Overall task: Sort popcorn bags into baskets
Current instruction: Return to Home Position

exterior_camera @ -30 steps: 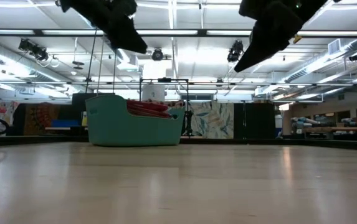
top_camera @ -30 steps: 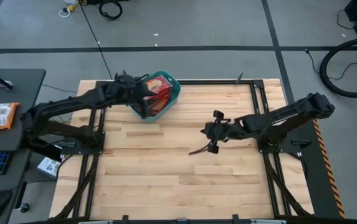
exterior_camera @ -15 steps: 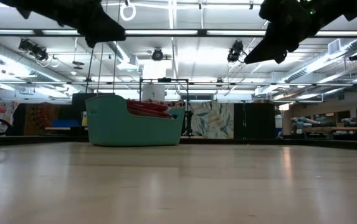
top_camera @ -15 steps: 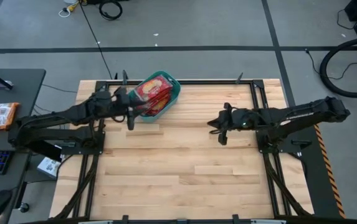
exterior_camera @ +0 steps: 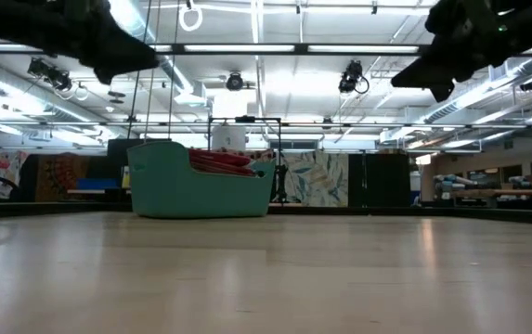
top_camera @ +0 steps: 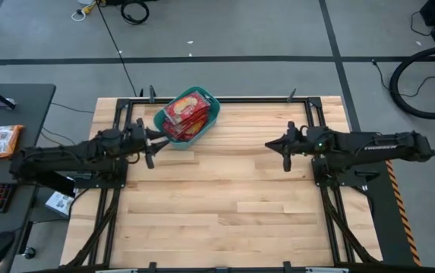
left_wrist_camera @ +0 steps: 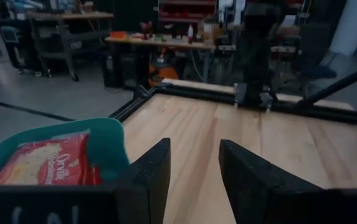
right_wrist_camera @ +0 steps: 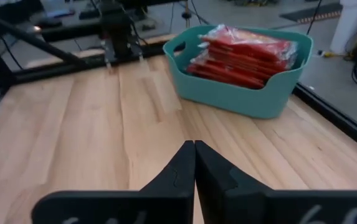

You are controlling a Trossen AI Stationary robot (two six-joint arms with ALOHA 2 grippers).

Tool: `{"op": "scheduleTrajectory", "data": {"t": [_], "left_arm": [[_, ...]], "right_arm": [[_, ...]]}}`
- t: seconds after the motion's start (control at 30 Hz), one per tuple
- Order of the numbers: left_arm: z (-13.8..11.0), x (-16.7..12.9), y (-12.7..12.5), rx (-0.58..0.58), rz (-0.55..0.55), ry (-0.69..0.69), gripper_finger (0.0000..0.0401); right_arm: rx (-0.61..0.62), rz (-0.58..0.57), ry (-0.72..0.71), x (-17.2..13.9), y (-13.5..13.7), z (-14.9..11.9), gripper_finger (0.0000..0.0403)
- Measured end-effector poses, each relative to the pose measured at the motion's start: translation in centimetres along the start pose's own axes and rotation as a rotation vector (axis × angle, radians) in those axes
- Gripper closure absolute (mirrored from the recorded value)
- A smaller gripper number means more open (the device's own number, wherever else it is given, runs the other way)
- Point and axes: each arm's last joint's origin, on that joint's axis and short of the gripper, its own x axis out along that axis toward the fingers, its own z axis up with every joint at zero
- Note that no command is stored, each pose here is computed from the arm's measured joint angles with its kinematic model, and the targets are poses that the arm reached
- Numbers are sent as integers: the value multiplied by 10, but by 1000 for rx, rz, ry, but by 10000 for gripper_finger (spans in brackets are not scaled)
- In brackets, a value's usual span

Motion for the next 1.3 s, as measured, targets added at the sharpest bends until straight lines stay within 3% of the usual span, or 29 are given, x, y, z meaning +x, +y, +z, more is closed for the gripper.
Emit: {"op": "scheduleTrajectory", "data": {"t": [0.37, 0.87, 1.1, 1.3], "left_arm": [[-37, -18, 6, -17, 10, -149, 260], [-61, -25, 10, -5, 63, -214, 260], [-61, -26, 11, 29, 77, -232, 260], [-65, -25, 11, 43, 96, -195, 260]], "right_arm": [[85, 25, -176, -12, -24, -31, 391], [179, 8, -270, -4, -44, -73, 392], [148, -22, -314, -6, -47, -70, 391], [142, -191, -352, -7, -52, -68, 391]]}}
